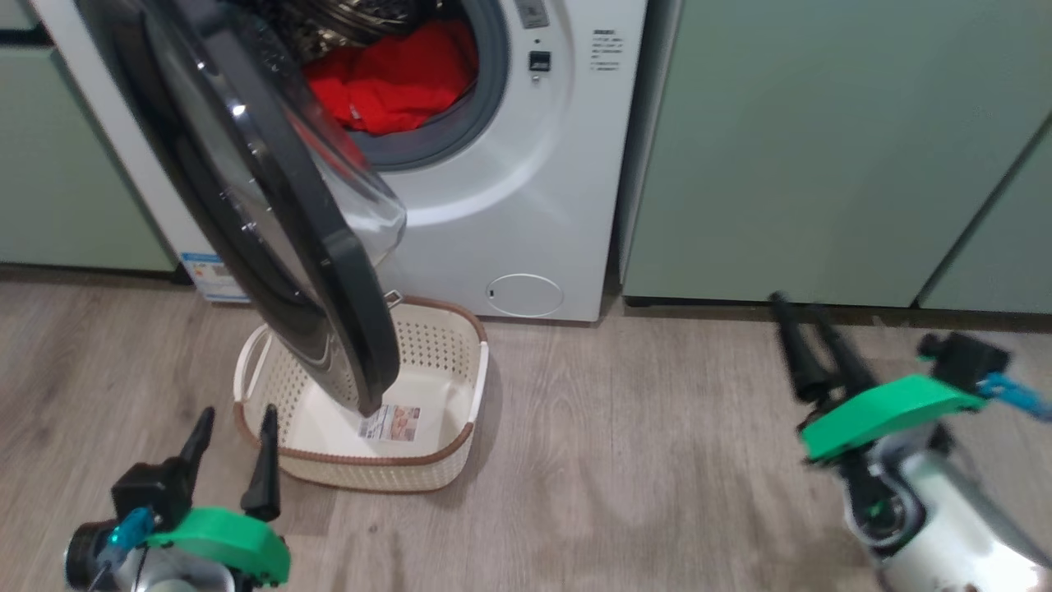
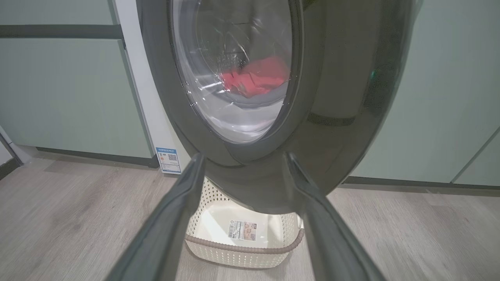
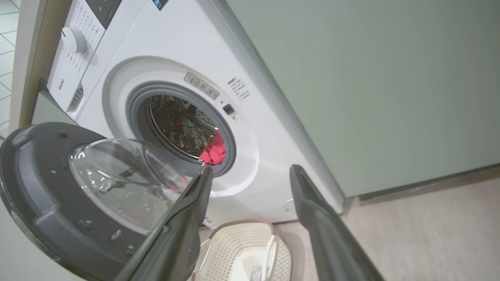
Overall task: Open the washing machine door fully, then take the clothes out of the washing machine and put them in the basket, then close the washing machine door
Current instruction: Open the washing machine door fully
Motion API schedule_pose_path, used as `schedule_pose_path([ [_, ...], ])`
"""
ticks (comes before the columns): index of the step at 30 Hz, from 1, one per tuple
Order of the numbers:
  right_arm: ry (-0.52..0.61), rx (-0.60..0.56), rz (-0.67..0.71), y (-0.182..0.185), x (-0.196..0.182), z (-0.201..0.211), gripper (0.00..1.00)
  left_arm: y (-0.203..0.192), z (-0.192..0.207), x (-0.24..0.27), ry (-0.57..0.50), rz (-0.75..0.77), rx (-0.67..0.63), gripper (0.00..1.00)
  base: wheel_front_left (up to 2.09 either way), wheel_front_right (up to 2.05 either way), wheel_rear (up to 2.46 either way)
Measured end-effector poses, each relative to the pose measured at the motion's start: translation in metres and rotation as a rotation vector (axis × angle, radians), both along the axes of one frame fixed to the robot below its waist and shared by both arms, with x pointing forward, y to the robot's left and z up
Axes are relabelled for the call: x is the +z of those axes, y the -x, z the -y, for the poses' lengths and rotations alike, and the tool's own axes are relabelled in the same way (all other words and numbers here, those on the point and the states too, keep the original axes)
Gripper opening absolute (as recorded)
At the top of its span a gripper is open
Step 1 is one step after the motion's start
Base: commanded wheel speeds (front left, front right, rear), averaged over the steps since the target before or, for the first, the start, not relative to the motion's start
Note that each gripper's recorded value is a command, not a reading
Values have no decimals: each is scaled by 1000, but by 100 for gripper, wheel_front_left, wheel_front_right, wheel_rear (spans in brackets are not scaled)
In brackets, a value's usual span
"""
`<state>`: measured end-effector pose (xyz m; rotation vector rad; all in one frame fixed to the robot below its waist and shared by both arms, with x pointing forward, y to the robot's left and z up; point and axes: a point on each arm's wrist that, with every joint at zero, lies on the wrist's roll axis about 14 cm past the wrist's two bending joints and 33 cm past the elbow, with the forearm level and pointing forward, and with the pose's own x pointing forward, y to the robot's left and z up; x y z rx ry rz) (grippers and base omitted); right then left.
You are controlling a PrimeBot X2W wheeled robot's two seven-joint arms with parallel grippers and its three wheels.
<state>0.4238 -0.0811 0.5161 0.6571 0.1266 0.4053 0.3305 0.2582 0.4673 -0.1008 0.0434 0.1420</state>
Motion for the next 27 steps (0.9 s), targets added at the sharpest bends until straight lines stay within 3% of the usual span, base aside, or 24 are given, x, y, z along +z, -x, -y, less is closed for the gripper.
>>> schedule_pose_path([
  [5, 152, -119, 176, -5, 30, 42, 100, -2, 0, 4, 4, 13, 2, 100, 0, 0, 0],
  [8, 255, -132, 239, 6, 30, 42, 100, -1, 1, 4, 8, 16, 2, 100, 0, 0, 0],
  [18, 486, -156, 301, 35, 14, 47, 100, 3, 2, 3, 16, 17, 11, 100, 0, 0, 0],
  [27, 559, -127, 273, 48, -6, 44, 100, 5, 0, 1, 18, 11, 22, 100, 0, 0, 0],
])
